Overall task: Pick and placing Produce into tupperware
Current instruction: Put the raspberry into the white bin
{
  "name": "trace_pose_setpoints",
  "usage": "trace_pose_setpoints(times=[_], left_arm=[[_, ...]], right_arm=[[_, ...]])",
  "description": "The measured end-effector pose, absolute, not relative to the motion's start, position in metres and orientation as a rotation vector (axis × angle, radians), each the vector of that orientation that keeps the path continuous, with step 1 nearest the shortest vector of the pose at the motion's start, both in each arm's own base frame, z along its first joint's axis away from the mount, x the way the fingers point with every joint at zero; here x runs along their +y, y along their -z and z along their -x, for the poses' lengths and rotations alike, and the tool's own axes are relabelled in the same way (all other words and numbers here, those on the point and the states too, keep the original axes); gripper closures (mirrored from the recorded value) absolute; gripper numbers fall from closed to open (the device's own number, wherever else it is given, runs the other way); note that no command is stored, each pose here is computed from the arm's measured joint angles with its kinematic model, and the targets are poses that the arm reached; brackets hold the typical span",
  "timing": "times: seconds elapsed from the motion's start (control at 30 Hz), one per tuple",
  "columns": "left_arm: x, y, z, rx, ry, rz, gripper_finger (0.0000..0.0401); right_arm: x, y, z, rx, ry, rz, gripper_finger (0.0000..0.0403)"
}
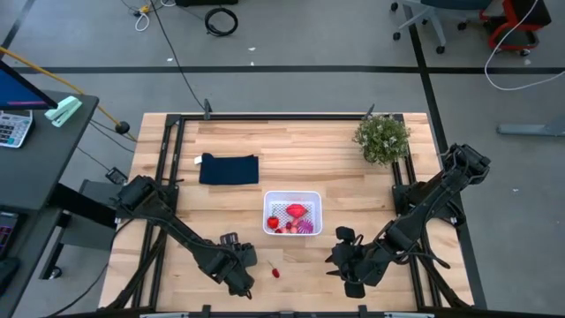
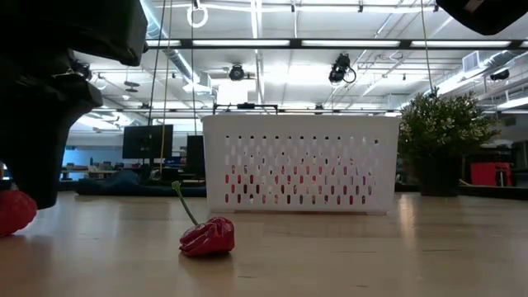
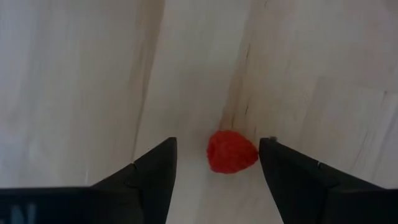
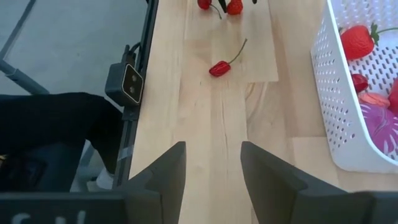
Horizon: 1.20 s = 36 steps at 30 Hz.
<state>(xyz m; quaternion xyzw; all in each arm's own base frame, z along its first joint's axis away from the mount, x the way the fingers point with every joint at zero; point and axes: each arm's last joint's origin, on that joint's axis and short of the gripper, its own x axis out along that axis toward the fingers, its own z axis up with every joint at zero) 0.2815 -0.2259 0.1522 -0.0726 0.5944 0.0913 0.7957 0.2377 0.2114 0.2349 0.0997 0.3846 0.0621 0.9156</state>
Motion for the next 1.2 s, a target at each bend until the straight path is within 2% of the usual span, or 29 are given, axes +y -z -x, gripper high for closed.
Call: trace_pose_setpoints(times=[0.43,0.93,1.2], left_arm=[[-0.2280,-0.1522,-0.2797,1.268,-0.260,0.245,0.0211],[-0.2273,-0.1552,-0.2816,1.250,-0.271,0.270,0.0317],[-0.2280,-0.1557,-0.2830,1.237,-0.260,0.271,0.0331]], right_arm=[[0.2114,-0.2349,-0.2377,0.792,-0.128,-0.204,0.0241],[0.2114,-0.2349,-0.2377,0.791,-0.128,-0.204,0.0241],[0.2114,-0.2349,-0.2378,0.791,-0.128,-0.204,0.0241]])
